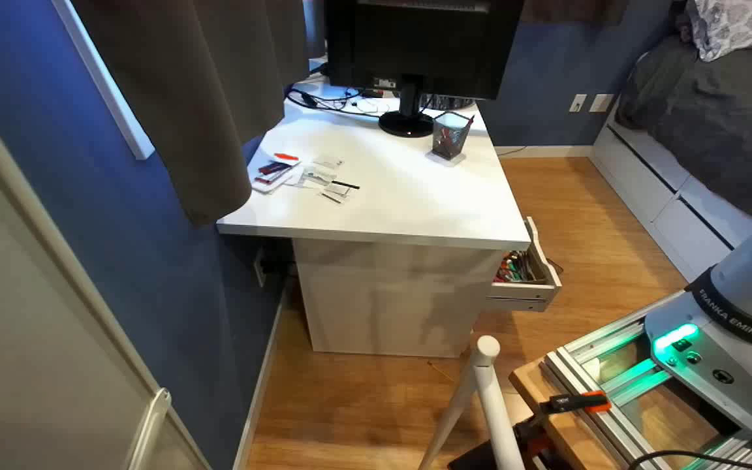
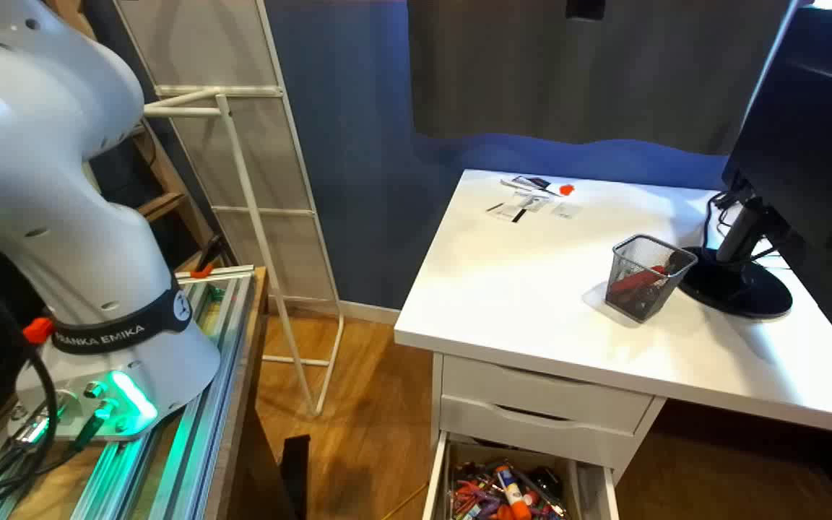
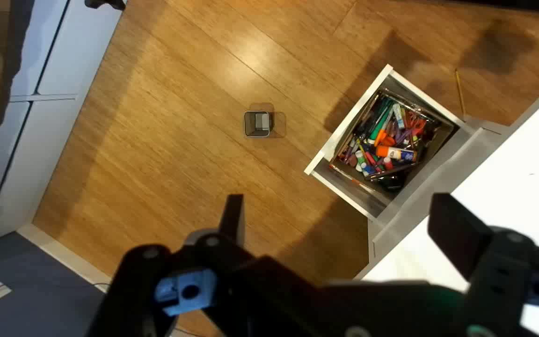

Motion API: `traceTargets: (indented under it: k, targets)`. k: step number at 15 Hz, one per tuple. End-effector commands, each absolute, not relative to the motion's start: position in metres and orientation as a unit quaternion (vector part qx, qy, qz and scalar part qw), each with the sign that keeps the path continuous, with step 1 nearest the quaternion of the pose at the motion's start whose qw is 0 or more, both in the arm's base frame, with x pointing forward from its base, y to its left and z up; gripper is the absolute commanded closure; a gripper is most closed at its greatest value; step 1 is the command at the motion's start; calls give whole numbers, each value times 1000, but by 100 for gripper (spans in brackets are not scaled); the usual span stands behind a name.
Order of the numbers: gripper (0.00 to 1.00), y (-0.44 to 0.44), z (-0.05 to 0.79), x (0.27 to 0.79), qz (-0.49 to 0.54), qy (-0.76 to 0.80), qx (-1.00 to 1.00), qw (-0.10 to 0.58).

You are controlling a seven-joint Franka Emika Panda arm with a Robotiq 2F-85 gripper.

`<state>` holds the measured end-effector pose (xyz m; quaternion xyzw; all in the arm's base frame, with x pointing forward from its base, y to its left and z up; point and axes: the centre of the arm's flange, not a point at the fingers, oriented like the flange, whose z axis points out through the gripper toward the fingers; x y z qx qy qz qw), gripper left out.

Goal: Pick up the desktop pen and pencil basket and move it to the left

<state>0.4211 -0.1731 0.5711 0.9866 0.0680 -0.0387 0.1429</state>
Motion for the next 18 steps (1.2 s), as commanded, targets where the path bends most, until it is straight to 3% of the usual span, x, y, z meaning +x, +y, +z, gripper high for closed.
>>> traceTargets:
  k: [1,9,18]
  targets:
    - [0,-173,571,421,-39,68,987,143]
    - [0,-173,571,421,-39,68,987,143]
    - [0,-102,627,544,-24,221,945,241]
